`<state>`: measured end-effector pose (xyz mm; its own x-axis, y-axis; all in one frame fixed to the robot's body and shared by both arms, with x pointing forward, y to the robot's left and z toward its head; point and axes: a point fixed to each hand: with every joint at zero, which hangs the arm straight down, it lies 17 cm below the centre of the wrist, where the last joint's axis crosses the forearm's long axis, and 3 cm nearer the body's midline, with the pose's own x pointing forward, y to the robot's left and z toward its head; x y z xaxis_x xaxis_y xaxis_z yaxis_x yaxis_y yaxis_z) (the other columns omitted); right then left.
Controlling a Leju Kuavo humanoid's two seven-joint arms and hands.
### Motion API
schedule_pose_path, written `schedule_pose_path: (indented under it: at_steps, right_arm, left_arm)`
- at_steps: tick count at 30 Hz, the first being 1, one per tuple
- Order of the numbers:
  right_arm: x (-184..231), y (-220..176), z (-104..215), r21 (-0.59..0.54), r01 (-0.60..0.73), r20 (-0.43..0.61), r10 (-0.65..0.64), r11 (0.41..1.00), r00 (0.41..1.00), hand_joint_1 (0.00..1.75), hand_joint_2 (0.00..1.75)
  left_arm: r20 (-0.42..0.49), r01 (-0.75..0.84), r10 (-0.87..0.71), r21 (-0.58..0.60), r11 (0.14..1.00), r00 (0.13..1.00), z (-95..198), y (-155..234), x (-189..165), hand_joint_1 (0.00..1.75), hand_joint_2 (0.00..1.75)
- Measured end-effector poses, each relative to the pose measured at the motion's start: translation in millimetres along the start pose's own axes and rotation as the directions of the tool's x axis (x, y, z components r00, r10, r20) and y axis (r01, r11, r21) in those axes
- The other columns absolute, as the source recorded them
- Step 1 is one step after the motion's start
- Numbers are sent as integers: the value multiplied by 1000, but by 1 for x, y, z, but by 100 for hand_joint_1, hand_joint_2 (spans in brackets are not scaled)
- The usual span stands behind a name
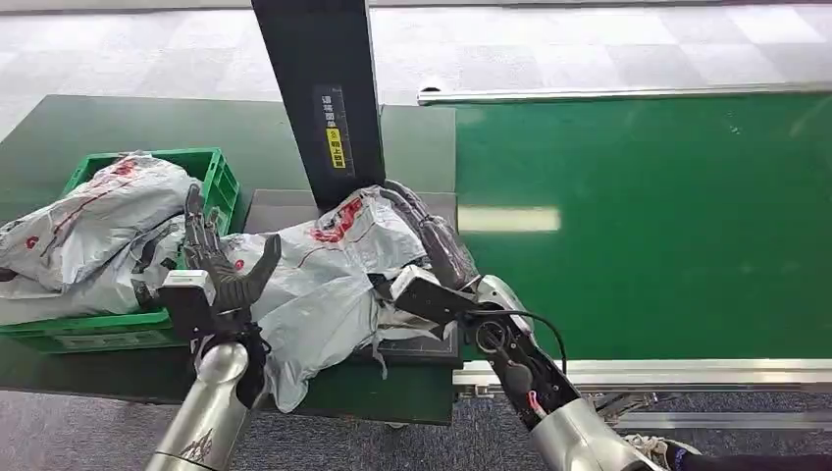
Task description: Moved the parcel from conveyor to table for the left to box.
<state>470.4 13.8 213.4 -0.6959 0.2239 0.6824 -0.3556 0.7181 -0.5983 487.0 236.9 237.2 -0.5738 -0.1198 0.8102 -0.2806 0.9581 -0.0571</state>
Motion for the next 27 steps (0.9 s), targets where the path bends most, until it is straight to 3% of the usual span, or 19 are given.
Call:
schedule_pose_path:
  at_steps: [7,12,15,18,20,22,24,27]
  right_arm:
    - [1,-6,1,-27,26,6,-26,999,1000,0,175]
    - [11,-29,1,-128,117,58,-110,985,992,0,175]
    - [15,-49,3,-195,224,84,-211,955,974,0,175]
    - [17,-62,5,-228,308,107,-291,924,951,0,175]
    - [18,-71,6,-248,332,120,-311,910,943,0,175]
    - [20,-77,6,-257,340,130,-316,904,940,0,175]
    - [21,-82,7,-265,341,135,-315,902,939,0,175]
    - [23,-85,7,-271,342,141,-314,900,939,0,175]
  left_arm:
    - [-1,39,-40,-42,998,999,1,-8,-5,0,175]
    - [-33,80,-89,-208,975,996,16,-42,-21,0,175]
    - [-77,161,-202,-366,916,976,33,-69,-46,0,175]
    - [-59,255,-337,-536,805,940,55,-98,-69,0,175]
    - [-15,339,-489,-702,626,872,83,-120,-97,0,175]
    - [69,408,-602,-796,447,795,110,-128,-121,0,175]
    - [129,439,-630,-821,365,766,120,-132,-128,0,175]
    - [156,447,-640,-835,321,752,122,-134,-133,0,175]
